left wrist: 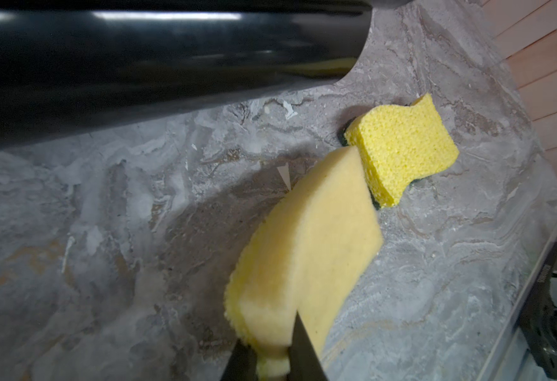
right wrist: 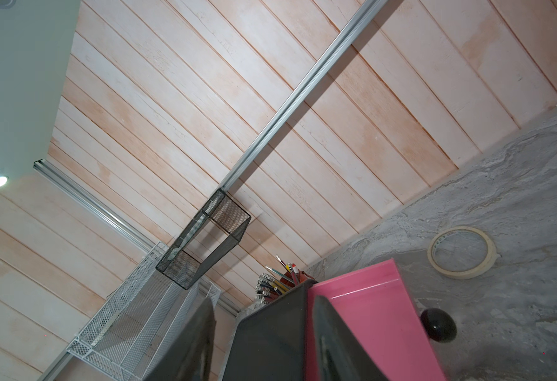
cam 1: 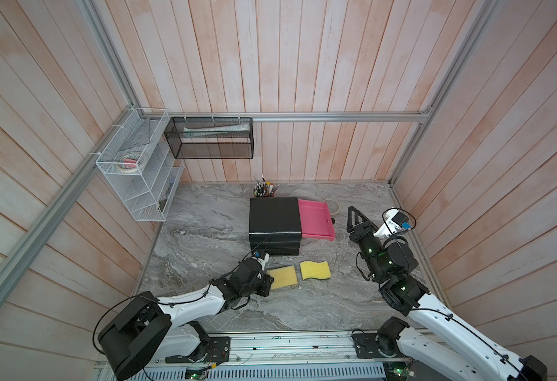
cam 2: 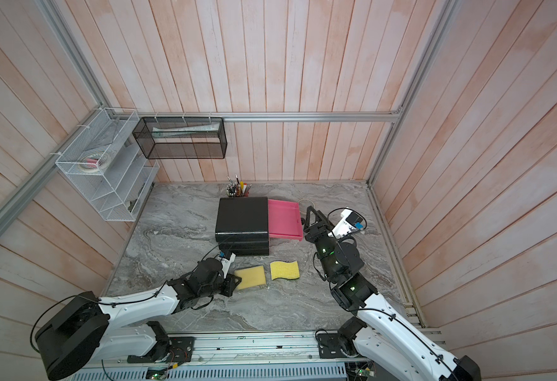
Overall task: Take the sponge out of the drawer
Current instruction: Place the sponge at the center of the board.
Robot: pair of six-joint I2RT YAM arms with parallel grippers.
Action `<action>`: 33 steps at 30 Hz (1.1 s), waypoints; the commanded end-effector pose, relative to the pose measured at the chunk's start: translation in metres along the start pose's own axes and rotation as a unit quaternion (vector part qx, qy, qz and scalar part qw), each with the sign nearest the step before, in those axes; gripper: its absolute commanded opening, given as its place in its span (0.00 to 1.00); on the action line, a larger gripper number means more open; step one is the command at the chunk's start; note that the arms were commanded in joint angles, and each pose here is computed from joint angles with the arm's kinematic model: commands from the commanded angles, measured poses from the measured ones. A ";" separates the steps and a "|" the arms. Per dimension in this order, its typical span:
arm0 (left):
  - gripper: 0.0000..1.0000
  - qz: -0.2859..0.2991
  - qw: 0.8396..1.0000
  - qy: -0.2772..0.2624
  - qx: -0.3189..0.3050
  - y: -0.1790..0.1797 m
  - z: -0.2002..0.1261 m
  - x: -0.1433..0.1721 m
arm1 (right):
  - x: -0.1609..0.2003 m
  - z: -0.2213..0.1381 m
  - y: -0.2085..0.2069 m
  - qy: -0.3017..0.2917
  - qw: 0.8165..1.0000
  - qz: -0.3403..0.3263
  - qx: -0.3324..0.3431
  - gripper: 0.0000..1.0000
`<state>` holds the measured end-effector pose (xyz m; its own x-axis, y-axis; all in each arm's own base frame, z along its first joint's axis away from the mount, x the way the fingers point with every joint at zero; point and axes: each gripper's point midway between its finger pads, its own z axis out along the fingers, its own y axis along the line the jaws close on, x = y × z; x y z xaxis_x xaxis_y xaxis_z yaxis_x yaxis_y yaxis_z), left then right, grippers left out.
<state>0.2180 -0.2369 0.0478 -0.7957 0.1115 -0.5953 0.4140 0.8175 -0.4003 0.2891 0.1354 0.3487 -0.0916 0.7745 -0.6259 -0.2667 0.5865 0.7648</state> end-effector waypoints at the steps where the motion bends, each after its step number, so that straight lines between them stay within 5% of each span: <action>1: 0.17 0.015 1.000 -0.014 -0.016 0.003 0.004 -0.013 | -0.005 0.001 -0.002 -0.014 1.000 0.006 0.002 0.50; 33: 0.37 0.111 0.991 0.006 -0.080 0.018 0.020 -0.024 | -0.001 0.006 -0.013 -0.016 1.000 -0.005 0.023 0.50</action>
<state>0.2494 -0.2380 0.0401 -0.7147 0.2638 -0.6478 0.4868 0.8526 -0.1899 0.2975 0.1312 0.3408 -0.0747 0.7706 -0.6330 -0.2273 0.6049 0.7632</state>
